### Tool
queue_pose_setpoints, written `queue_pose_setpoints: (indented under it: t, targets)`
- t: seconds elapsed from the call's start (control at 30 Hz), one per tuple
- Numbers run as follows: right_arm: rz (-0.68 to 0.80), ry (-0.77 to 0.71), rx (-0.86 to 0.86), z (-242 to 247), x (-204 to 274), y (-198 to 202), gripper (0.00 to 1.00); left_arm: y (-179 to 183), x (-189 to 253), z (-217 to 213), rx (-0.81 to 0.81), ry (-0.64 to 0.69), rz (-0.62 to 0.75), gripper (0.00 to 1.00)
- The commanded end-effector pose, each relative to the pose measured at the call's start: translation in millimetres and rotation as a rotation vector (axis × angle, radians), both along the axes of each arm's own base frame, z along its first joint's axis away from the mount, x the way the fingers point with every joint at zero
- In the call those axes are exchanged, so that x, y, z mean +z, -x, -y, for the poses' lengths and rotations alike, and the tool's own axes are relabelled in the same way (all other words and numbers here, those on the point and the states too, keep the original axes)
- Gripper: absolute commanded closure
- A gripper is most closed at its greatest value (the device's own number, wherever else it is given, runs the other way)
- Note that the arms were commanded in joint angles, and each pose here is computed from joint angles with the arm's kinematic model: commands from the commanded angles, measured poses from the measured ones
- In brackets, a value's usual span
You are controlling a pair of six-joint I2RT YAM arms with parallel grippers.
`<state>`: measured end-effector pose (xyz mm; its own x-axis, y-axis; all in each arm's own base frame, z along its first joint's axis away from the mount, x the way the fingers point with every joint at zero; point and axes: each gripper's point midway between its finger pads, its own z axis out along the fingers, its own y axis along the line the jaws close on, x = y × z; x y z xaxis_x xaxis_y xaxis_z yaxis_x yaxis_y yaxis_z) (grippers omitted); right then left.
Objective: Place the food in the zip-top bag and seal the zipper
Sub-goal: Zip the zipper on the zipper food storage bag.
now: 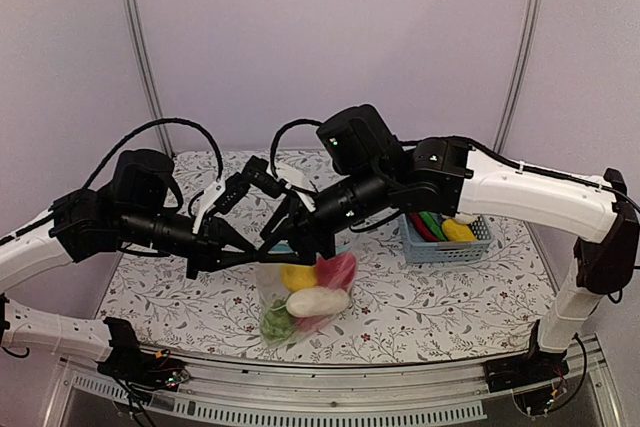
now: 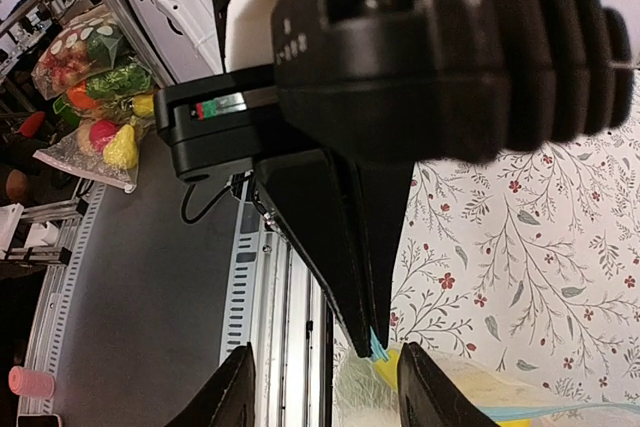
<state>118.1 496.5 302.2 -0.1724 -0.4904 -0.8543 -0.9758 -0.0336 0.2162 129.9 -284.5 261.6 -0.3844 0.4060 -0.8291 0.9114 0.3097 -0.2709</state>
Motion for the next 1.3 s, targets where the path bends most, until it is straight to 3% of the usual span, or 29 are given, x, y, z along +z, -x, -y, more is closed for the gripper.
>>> queue_pose_setpoints:
  t: [0.0, 0.6, 0.87, 1.27]
  targets:
    - [-0.032, 0.038, 0.016, -3.3, -23.9, -2.7, 0.51, -2.5, 9.0, -1.8, 0.007, 0.04, 0.018, 1.0]
    - [-0.06, 0.066, 0.009, -2.1, -37.6, -13.9, 0.55, -4.3, 8.5, -1.7, 0.01, 0.042, 0.01, 1.0]
    - [-0.095, 0.101, 0.04, 4.9, -43.4, -4.8, 0.7, -11.5, 10.6, -6.1, 0.046, 0.046, 0.027, 1.0]
    - [-0.122, 0.085, 0.055, 5.0, -33.4, 0.6, 0.83, -17.6, 8.6, -7.0, 0.068, 0.04, 0.024, 1.0]
